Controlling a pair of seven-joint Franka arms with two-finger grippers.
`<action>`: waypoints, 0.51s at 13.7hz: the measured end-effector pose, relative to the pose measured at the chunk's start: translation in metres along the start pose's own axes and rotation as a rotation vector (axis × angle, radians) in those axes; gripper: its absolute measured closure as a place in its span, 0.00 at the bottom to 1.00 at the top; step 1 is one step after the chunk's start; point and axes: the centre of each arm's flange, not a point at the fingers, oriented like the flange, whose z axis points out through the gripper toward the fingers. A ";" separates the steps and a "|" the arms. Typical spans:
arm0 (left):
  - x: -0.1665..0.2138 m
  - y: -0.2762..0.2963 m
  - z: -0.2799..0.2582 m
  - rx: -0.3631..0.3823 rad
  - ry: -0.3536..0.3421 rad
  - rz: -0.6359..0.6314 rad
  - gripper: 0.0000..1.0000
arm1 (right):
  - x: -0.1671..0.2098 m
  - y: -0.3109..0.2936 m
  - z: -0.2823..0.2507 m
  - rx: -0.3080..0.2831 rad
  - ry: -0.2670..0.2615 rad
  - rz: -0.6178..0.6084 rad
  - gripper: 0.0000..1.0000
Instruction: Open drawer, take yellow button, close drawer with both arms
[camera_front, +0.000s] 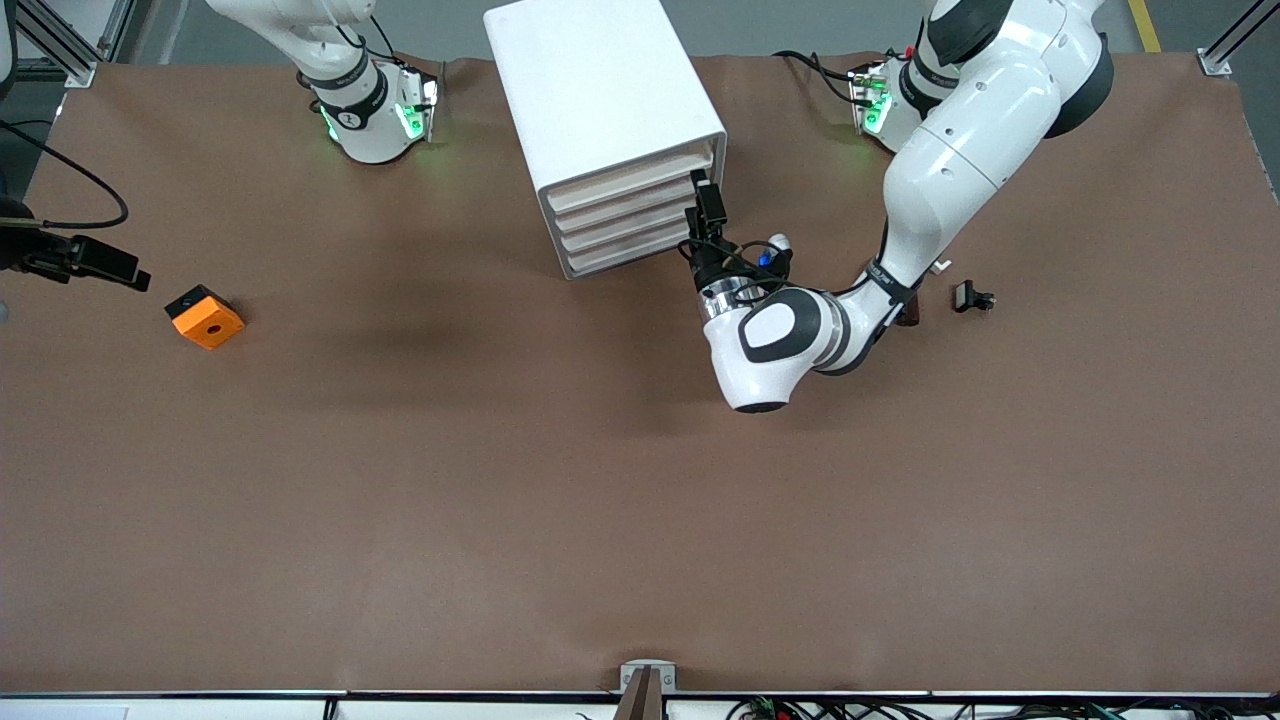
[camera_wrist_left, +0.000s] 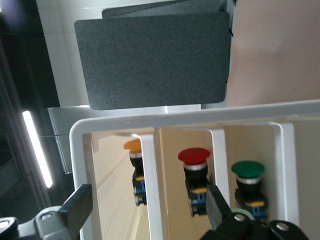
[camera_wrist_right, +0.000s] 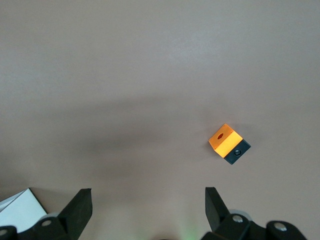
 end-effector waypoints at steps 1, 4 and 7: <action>0.002 0.002 0.004 0.012 0.009 -0.014 0.00 | 0.000 0.000 -0.001 0.000 0.002 0.000 0.00; 0.007 0.009 0.014 0.041 0.028 -0.043 0.10 | 0.000 0.000 -0.002 0.000 0.005 0.000 0.00; 0.011 0.016 0.023 0.065 0.043 -0.067 0.15 | 0.000 0.007 -0.002 0.001 0.004 0.012 0.00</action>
